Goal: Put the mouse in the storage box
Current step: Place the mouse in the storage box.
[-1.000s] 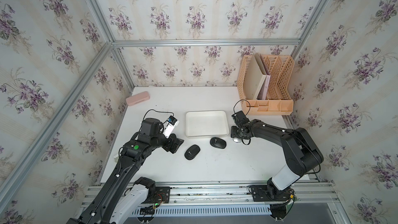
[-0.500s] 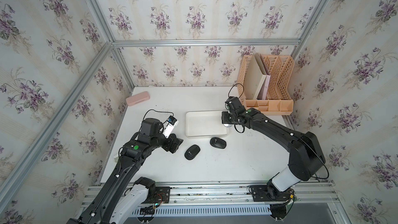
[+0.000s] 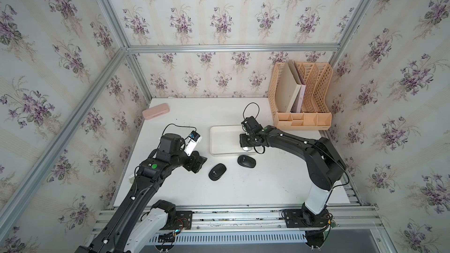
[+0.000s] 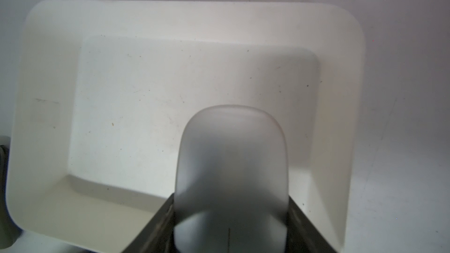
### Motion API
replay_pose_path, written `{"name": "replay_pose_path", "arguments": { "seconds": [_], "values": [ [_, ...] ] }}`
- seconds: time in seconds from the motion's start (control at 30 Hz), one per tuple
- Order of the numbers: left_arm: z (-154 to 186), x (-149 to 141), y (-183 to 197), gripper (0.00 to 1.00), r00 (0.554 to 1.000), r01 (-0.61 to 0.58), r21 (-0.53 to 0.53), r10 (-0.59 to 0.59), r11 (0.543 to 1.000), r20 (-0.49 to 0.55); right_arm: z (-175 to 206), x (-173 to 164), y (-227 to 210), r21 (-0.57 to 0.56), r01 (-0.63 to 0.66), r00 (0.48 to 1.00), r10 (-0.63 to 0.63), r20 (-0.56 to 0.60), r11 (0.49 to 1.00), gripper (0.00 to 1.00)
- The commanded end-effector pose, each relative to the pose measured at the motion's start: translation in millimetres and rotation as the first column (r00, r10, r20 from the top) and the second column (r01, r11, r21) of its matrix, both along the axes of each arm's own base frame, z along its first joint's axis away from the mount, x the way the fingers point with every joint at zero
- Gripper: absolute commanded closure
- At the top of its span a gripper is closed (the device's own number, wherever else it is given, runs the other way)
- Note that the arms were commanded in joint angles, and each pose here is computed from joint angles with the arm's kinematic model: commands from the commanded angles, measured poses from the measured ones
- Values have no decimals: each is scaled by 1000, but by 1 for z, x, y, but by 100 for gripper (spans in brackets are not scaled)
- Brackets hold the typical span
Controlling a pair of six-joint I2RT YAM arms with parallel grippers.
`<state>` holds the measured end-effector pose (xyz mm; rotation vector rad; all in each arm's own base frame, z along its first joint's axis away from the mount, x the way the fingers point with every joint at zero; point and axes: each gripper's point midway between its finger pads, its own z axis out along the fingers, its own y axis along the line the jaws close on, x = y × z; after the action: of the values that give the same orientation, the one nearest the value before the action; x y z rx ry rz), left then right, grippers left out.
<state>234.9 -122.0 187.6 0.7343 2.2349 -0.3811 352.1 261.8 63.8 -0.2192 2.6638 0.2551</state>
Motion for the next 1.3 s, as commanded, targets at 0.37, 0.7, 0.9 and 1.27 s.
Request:
{"name": "replay_pose_path", "arguments": {
  "seconds": [0.37, 0.7, 0.9, 1.27],
  "values": [
    [2, 2, 0, 1, 1000, 5, 5, -5, 1000, 18, -17, 23, -15, -94, 25, 998, -20, 56, 995, 49],
    [1, 4, 5, 1, 1000, -16, 26, 16, 1000, 24, -28, 31, -13, -123, 19, 999, -13, 48, 992, 47],
    [1, 4, 4, 1, 1000, -15, 23, 15, 1000, 22, -34, 29, -16, -144, 26, 999, -21, 36, 989, 44],
    [0, 4, 4, 1, 1000, -14, 21, 14, 1000, 20, -31, 30, -28, -194, 53, 997, -41, 63, 980, 31]
  ]
}}
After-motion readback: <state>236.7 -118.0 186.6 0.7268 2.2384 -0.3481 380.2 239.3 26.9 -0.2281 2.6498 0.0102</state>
